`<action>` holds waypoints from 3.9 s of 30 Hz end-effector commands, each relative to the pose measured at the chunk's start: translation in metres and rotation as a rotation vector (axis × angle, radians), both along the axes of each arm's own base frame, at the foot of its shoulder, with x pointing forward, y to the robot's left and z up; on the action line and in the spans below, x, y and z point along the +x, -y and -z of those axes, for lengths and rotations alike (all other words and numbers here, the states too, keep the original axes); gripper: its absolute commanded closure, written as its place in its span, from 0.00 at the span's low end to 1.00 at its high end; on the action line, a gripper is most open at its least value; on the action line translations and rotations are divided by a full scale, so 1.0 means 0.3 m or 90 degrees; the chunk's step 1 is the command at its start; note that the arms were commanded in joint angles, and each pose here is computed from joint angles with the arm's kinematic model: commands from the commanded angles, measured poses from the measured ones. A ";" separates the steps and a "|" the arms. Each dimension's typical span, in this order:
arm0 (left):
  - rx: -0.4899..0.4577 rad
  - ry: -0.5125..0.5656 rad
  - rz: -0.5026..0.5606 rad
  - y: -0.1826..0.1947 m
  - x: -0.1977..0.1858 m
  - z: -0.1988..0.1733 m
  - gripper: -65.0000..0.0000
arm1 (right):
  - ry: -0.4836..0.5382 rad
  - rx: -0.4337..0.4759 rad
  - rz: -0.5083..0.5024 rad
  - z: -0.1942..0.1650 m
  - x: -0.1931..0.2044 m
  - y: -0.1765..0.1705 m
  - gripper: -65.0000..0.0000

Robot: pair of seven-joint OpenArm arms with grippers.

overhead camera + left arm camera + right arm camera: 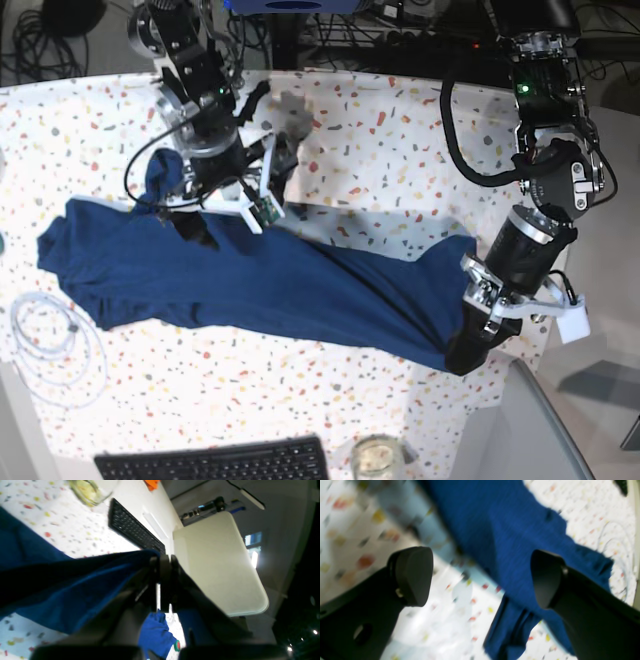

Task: Layout the t-shirt on the table in an organized manner, then fold the t-shirt properly
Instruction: 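Lift the shirt ends with both grippers and pull them apart, then lower the shirt onto the cloth, right gripper holding the collar end, then move the left gripper to the shirt's hem end and grasp it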

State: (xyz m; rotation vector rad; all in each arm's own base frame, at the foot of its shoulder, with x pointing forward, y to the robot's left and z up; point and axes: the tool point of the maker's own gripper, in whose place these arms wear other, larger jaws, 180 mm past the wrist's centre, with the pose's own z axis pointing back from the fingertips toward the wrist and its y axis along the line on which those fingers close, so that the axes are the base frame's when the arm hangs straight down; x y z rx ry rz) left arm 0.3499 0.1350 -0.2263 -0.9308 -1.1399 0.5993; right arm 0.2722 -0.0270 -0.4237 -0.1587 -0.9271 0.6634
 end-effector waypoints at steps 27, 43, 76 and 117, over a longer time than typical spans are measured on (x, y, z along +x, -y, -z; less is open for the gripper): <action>-0.023 0.030 -0.043 -0.121 -0.014 -0.057 1.00 | -0.010 -0.057 0.085 0.057 0.118 0.241 0.48; 0.058 -0.028 -0.069 -0.156 -0.036 0.061 1.00 | -0.087 -0.054 -0.014 0.096 -0.106 0.208 1.00; 0.013 -0.260 -0.085 -0.125 0.291 0.502 1.00 | -0.175 -0.130 -0.062 0.072 0.049 0.302 1.00; 0.011 -0.341 -0.177 -0.158 0.195 0.663 0.54 | -0.178 -0.120 -0.062 0.075 0.037 0.288 1.00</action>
